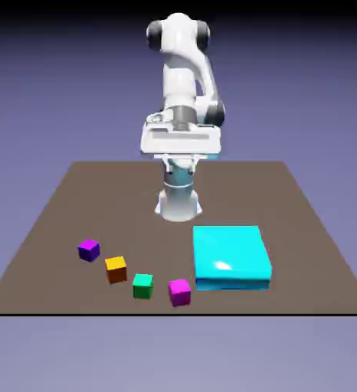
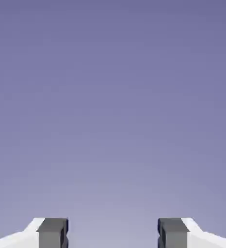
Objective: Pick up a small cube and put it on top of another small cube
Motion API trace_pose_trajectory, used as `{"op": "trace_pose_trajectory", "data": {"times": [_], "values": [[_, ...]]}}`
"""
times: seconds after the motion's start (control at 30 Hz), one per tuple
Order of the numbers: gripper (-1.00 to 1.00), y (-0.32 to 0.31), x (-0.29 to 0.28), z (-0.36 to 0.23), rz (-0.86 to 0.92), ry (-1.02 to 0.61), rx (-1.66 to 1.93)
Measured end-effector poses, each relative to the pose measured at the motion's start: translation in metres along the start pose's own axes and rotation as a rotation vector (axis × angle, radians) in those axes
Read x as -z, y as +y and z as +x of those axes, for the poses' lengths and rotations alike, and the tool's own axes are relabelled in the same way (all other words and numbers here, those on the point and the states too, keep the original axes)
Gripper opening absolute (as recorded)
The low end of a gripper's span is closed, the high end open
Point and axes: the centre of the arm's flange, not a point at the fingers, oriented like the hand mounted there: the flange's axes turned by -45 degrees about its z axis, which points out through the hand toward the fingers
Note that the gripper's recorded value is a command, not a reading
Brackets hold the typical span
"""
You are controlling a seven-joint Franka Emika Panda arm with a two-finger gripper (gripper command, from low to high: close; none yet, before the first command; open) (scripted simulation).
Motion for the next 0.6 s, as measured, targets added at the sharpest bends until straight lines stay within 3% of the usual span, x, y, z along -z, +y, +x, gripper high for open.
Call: {"op": "trace_pose_trajectory", "data": {"times": [0.6], "values": [[0.0,0.015,-0.198,-0.092,0.216,-0.644,0.963]]}}
